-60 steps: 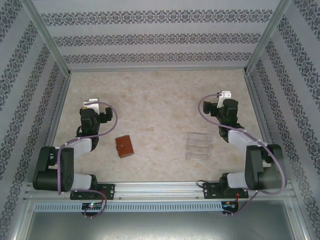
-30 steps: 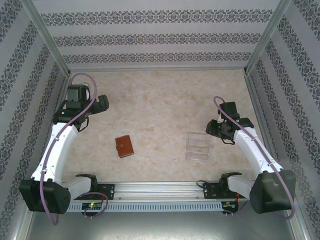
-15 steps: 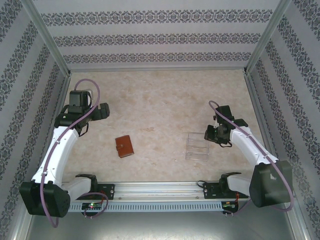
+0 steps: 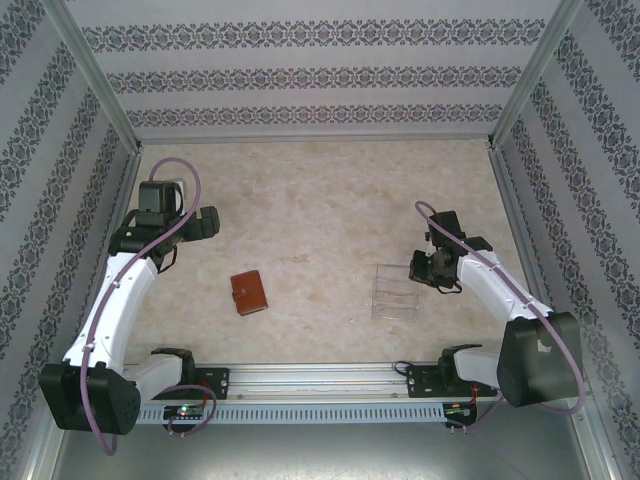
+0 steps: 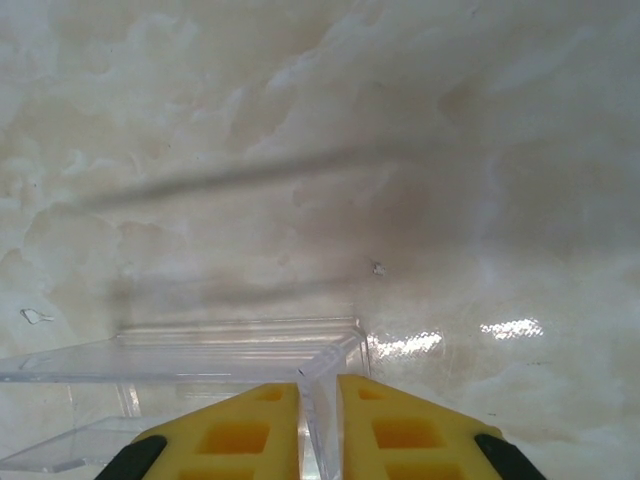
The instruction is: Take the credit cards out of the card holder
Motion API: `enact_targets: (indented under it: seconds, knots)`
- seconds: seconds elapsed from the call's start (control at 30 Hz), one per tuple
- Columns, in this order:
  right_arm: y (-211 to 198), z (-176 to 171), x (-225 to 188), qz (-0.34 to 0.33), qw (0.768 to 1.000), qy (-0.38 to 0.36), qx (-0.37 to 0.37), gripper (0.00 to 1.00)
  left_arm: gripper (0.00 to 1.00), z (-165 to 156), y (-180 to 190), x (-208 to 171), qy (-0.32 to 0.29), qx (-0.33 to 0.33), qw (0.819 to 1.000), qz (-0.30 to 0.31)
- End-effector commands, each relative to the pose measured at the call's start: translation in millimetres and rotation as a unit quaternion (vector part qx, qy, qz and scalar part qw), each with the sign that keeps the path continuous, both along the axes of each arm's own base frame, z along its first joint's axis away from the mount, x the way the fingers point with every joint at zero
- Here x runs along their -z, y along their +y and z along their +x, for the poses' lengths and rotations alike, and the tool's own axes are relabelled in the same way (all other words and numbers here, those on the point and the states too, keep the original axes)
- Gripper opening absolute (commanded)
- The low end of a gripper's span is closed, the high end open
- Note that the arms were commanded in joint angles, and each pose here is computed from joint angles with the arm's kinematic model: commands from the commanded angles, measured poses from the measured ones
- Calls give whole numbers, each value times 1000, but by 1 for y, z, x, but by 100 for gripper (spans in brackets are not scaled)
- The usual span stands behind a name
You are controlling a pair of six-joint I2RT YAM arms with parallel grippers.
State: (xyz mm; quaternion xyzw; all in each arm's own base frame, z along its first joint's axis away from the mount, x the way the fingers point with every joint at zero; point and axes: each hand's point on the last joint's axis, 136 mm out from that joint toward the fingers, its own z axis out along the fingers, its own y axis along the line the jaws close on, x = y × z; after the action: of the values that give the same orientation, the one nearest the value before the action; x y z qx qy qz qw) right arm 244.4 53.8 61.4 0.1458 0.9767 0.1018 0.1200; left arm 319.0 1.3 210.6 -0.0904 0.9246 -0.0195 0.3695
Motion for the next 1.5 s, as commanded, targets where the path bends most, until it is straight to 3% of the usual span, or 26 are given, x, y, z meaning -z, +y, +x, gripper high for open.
enact_targets:
  seconds: [0.0,0.4,0.67,1.1,1.47]
  knots:
    - [0,-2,7,-9,1000,9,-3,16,100,-4,0,2,2,6,1000,5]
    - [2,3,-5,-26,1000,-7,-16,10,99,-5,-1,4,7,8,1000,3]
    - [22,26,-31,-46,997,-34,-43,6,99,-5,-1,4,6,10,1000,5]
    - [106,118,-67,-75,990,-77,-94,3,99,-2,-5,6,9,22,1000,-3]
    - [176,188,-57,-83,986,-81,-116,3,99,-2,-6,10,14,24,1000,-6]
